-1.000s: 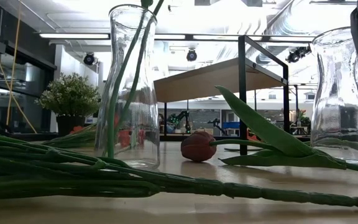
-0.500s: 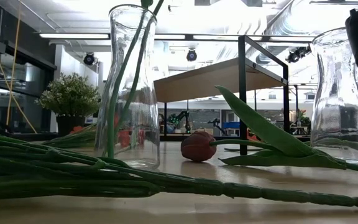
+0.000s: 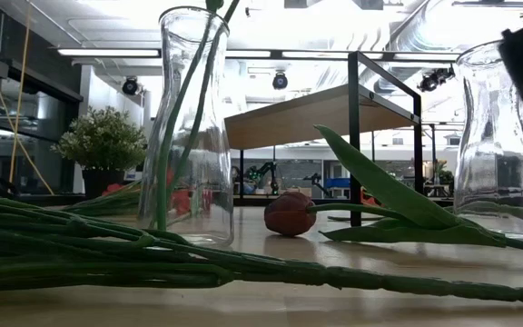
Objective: Pick and place flowers into a vace then onto a shelf
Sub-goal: Put the dark red tulip into the left transparent vase
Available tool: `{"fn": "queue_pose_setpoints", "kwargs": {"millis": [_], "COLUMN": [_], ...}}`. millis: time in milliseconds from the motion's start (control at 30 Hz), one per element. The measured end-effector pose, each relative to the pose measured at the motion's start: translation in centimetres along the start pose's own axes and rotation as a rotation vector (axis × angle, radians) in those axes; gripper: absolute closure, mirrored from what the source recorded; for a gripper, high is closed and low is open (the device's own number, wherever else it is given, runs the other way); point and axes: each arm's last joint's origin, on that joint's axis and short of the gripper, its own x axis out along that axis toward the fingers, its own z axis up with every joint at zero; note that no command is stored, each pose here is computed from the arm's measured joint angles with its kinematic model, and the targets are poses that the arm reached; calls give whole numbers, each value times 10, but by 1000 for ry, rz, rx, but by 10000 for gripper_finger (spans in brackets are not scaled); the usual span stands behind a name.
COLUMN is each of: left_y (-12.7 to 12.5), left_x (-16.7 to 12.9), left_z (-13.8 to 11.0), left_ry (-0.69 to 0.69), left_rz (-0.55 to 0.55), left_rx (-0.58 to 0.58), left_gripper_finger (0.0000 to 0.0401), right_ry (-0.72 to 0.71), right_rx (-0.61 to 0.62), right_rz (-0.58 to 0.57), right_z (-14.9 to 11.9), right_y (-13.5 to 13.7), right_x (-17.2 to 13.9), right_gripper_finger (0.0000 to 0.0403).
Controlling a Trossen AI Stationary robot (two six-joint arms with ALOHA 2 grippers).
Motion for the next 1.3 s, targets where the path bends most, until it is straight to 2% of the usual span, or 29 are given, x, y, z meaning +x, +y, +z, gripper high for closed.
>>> {"fn": "queue_pose_setpoints", "kwargs": {"millis": [300,800,1300], "left_y": [1,1,2], "left_x": [0,0,0], "left_z": [0,0,0], "left_ry": [-1,-4,-7], "left_rz": [6,8,14], "left_rx": [3,31,36], "left_gripper_finger": [327,327,327], "right_ry": [38,19,36], "right_rx": [36,86,101], "right_rz": [-61,-78,-85], "right_z": [-2,8,10], "right_y": [-6,-7,-6], "right_x": [0,0,5], "right_gripper_finger": [108,109,170]}}
